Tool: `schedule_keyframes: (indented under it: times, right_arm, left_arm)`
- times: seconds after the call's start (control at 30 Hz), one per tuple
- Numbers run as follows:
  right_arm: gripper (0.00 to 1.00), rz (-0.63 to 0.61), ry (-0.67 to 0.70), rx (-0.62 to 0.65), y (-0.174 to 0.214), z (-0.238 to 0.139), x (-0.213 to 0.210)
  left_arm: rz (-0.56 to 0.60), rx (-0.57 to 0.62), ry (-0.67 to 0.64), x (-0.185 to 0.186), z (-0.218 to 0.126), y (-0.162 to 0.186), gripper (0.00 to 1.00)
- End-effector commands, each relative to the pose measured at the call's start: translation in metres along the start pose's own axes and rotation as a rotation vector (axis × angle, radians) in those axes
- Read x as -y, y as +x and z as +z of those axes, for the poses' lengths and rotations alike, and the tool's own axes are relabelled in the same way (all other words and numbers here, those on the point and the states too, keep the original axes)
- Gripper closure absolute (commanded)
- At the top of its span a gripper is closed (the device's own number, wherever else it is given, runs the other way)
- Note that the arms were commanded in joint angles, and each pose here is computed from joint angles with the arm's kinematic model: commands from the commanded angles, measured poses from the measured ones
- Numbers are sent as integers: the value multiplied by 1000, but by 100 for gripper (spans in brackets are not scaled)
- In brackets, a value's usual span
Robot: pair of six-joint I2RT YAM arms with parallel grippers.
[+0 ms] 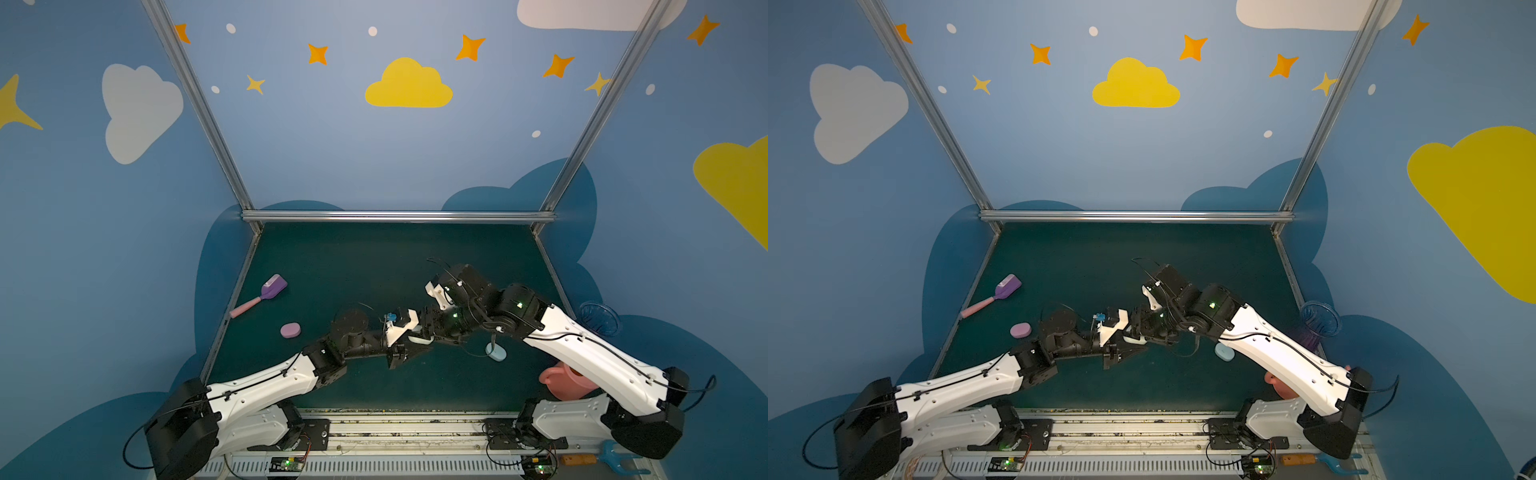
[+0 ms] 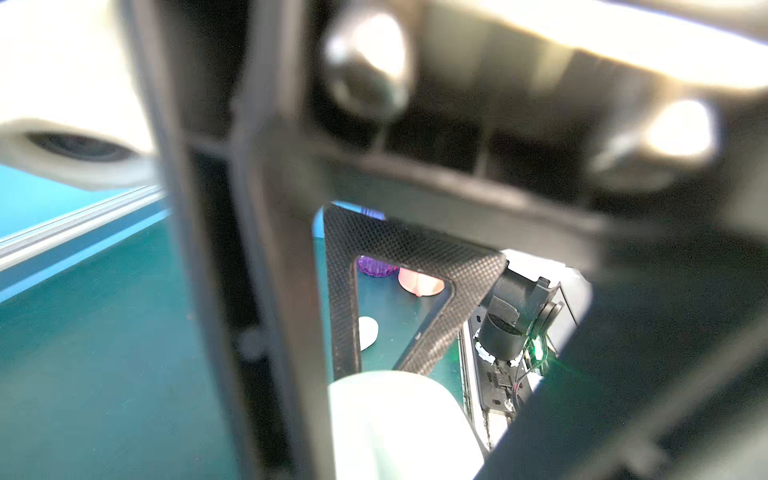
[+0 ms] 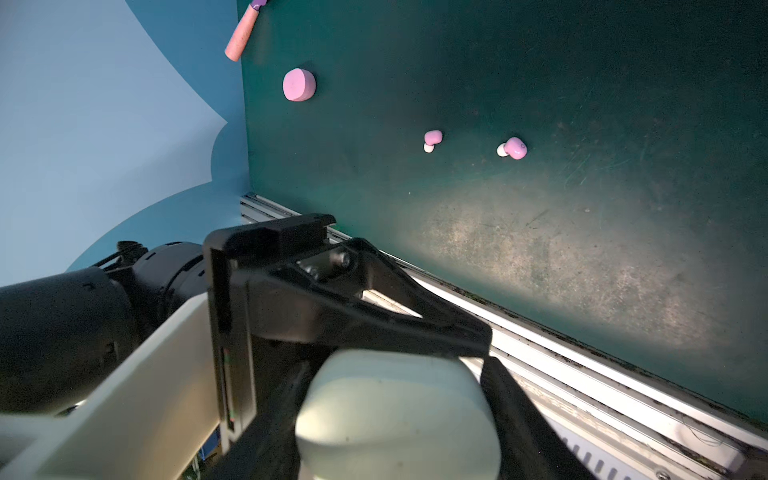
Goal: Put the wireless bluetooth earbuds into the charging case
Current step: 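Open the left gripper while the right gripper carries the closed case away, then set the case down with the right gripper while the left arm swings away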
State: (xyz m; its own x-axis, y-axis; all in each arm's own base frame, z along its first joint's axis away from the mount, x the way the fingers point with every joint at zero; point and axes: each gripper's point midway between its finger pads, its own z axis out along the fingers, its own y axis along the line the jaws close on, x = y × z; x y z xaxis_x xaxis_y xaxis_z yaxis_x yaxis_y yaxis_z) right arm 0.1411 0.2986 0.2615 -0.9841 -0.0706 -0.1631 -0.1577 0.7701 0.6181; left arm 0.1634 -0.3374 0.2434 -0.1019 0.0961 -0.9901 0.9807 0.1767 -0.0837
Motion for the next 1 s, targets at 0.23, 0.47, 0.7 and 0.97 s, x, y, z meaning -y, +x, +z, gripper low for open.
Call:
schedule_keyframes:
  times: [0.23,0.47,0.7,0.97]
  right_arm:
    - [49,1,7,31,-3,-2,7]
    - [49,51,114,110,-20,-9,63]
    - [47,116,305,207,-52,-13,155]
    - [46,248,545,299,-96,-25,261]
  left_arm:
    - [4,24,-19,-3,0,-13,43]
    - [-86,-21,-146,-17,-15,17,0]
    - [-196,-118,-393,-48,-42,53,0]
    - [-264,-110,-477,-55,-58,62,0]
